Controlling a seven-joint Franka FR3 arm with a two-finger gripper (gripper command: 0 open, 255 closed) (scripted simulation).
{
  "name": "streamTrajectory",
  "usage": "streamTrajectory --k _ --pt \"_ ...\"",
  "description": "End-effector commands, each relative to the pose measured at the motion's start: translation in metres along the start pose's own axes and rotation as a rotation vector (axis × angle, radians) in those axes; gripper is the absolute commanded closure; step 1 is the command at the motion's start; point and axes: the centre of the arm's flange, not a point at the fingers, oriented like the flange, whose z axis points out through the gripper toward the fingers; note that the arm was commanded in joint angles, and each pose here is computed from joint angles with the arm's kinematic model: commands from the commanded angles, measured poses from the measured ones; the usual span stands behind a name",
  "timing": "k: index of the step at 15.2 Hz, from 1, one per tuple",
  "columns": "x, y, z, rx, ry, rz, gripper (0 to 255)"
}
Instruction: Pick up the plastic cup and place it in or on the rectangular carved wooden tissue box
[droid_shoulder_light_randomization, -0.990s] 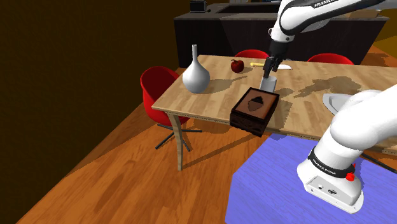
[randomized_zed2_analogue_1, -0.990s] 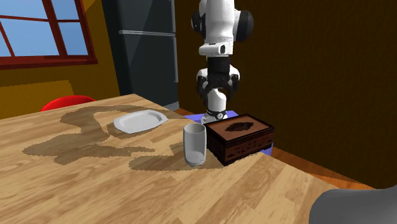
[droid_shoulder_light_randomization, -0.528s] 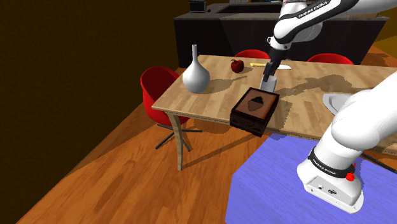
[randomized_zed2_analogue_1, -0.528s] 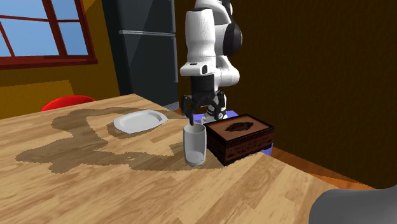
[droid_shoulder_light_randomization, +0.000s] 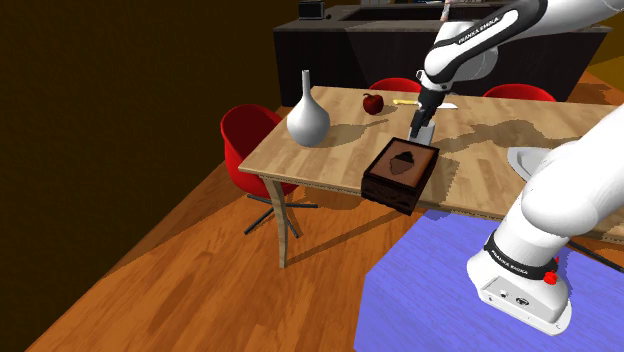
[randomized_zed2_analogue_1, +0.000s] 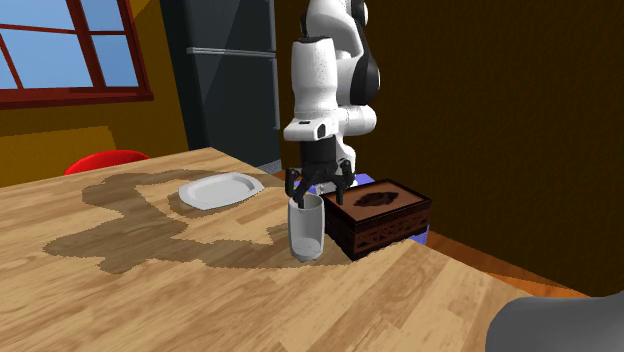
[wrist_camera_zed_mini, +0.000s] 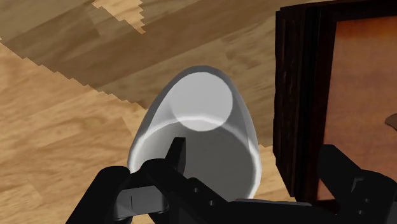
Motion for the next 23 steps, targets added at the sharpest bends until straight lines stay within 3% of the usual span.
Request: streamTrajectory --k 1,6,7,16,23 --pt "0.000 0.001 0.002 0.000 0.000 0.000 0" --pt "0.000 0.001 0.001 0.000 0.000 0.000 0" --pt "0.000 0.001 0.001 0.000 0.000 0.000 255" --pt "0.000 0.001 0.002 0.000 0.000 0.000 255" --pt "0.004 0.000 -0.035 0.000 0.000 0.000 255"
